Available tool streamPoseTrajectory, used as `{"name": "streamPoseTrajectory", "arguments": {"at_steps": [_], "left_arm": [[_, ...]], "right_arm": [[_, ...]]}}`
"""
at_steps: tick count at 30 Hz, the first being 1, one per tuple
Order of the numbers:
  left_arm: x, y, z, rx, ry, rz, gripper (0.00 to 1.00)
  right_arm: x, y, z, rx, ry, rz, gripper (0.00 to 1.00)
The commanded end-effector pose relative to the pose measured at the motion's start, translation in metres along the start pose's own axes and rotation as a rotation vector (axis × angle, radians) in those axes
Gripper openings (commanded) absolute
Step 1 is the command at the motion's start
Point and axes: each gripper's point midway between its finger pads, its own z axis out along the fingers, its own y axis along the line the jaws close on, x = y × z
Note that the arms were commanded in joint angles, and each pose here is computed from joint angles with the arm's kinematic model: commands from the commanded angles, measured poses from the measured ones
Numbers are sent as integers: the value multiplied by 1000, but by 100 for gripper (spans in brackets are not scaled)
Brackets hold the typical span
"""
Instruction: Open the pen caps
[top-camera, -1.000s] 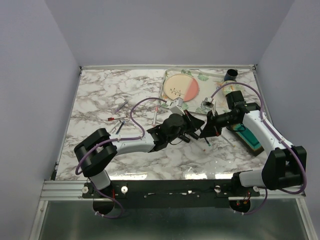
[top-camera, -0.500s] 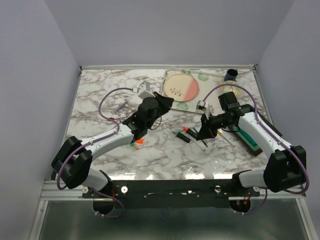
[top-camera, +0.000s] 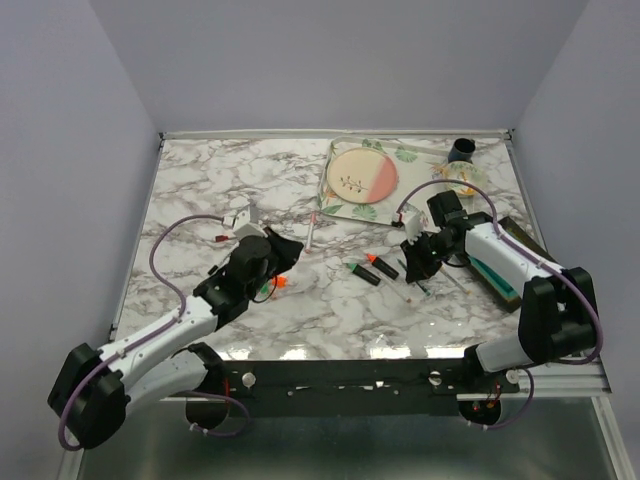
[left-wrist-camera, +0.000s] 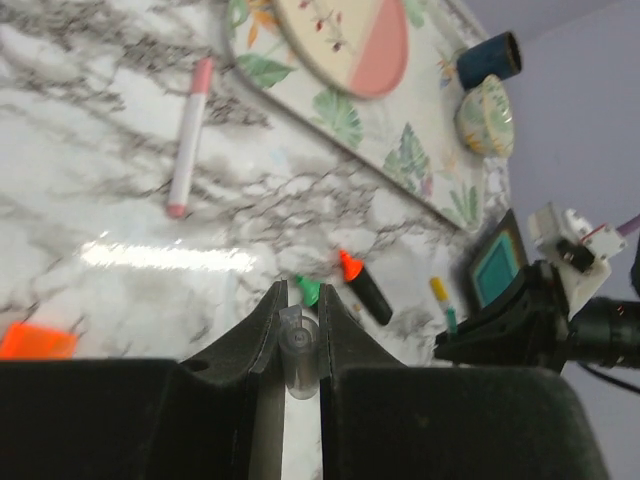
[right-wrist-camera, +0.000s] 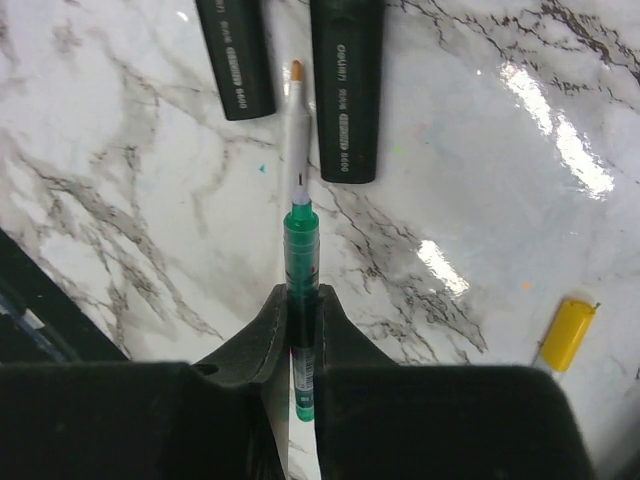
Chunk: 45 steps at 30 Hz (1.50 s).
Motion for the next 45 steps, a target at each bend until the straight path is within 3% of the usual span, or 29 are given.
{"name": "streamPoseTrajectory", "arguments": {"at_steps": [1, 8, 15, 22, 25, 29, 38, 45], "left_arm": [[42, 61, -40, -114, 151, 38, 0], [70, 100, -65, -196, 248, 30, 0], [94, 145, -72, -399, 328, 30, 0], [102, 165, -76, -485, 355, 47, 1], [103, 170, -78, -499, 353, 51, 7], [100, 176, -78, -520, 332, 64, 23], [96, 178, -76, -540, 315, 75, 43], [86, 167, -78, -508, 287, 71, 45]], "right_arm": [[5, -23, 7, 89, 51, 8, 18], [12, -24, 19, 53, 98, 42, 27], [14, -24, 24, 39, 114, 60, 31], [14, -23, 23, 40, 112, 58, 36], [13, -23, 22, 42, 107, 55, 38], [12, -24, 20, 53, 102, 49, 40], [8, -27, 5, 86, 54, 35, 42], [21, -47, -13, 140, 25, 85, 43]]}}
